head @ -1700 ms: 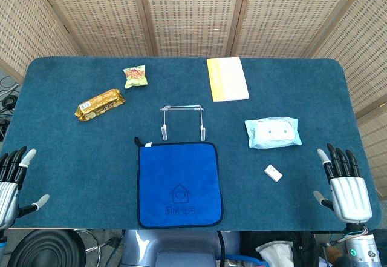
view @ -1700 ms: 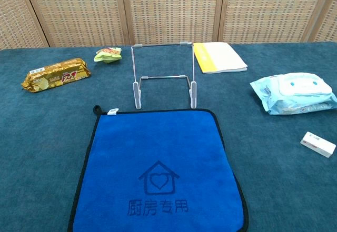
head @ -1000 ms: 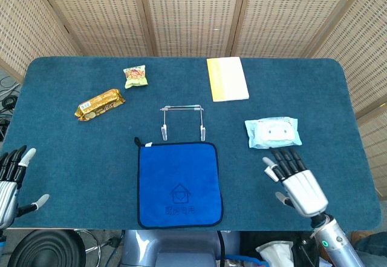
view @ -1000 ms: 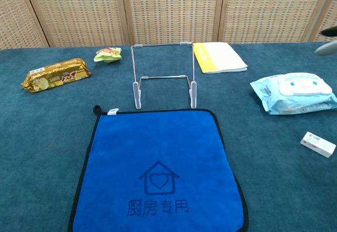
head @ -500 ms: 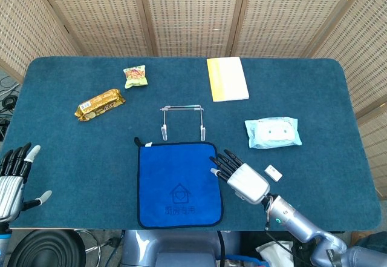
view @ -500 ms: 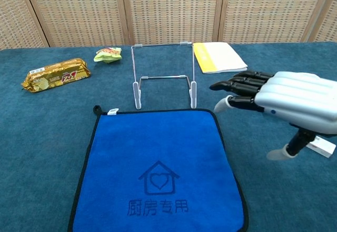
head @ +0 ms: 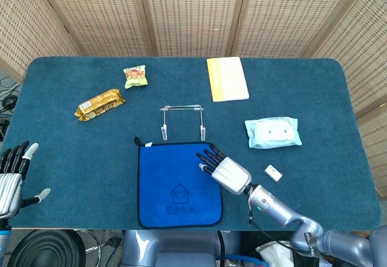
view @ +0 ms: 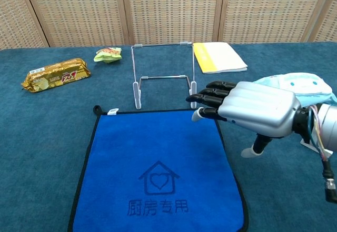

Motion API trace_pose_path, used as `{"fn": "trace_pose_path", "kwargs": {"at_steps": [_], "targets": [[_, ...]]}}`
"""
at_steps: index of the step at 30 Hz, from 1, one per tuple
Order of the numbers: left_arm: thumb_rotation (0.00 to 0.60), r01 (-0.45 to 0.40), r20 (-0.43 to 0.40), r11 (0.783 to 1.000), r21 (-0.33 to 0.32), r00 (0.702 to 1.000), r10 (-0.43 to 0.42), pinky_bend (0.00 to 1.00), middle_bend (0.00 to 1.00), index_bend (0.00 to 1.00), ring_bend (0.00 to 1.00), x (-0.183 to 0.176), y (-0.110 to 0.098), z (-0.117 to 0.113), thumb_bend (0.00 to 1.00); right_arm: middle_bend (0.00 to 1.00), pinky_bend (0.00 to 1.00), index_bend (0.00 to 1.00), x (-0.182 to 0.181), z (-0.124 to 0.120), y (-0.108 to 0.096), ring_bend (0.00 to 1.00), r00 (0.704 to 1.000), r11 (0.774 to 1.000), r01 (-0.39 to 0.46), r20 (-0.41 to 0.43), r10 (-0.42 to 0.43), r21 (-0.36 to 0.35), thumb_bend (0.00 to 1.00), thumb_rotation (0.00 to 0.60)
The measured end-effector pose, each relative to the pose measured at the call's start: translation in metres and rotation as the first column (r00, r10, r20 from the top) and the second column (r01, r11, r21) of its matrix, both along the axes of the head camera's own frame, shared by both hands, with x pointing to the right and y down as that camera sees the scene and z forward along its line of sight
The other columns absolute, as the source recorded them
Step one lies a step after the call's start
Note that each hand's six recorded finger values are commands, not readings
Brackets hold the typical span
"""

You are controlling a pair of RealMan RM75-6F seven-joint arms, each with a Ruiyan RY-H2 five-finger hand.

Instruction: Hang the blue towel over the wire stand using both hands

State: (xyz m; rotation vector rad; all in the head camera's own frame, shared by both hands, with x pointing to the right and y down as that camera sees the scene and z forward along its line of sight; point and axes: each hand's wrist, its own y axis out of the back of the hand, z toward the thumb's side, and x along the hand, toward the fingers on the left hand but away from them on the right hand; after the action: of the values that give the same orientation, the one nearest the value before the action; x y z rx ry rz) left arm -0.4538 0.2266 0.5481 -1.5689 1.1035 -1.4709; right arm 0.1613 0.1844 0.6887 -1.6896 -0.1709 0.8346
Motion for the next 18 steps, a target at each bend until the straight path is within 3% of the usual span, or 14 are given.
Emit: {"fn": "trace_pose_path", "kwargs": {"at_steps": [6, 18], "targets": [[0.600, 0.005, -0.013, 1.000, 0.001, 1.000, -0.005, 0.00, 0.00, 0.00, 0.00, -0.001, 0.000, -0.002, 0.01, 0.03, 0.00, 0.18, 0.002, 0.011, -0.002, 0.00, 0.997, 0.997, 0.054, -0.052, -0.052, 0.051, 0.00, 0.600], [0.600, 0.005, -0.025, 1.000, 0.005, 1.000, -0.005, 0.00, 0.00, 0.00, 0.00, -0.003, -0.001, -0.005, 0.01, 0.03, 0.00, 0.18, -0.009, 0.021, 0.006, 0.00, 0.994, 0.994, 0.091, -0.071, -0.087, 0.059, 0.00, 0.600]]}}
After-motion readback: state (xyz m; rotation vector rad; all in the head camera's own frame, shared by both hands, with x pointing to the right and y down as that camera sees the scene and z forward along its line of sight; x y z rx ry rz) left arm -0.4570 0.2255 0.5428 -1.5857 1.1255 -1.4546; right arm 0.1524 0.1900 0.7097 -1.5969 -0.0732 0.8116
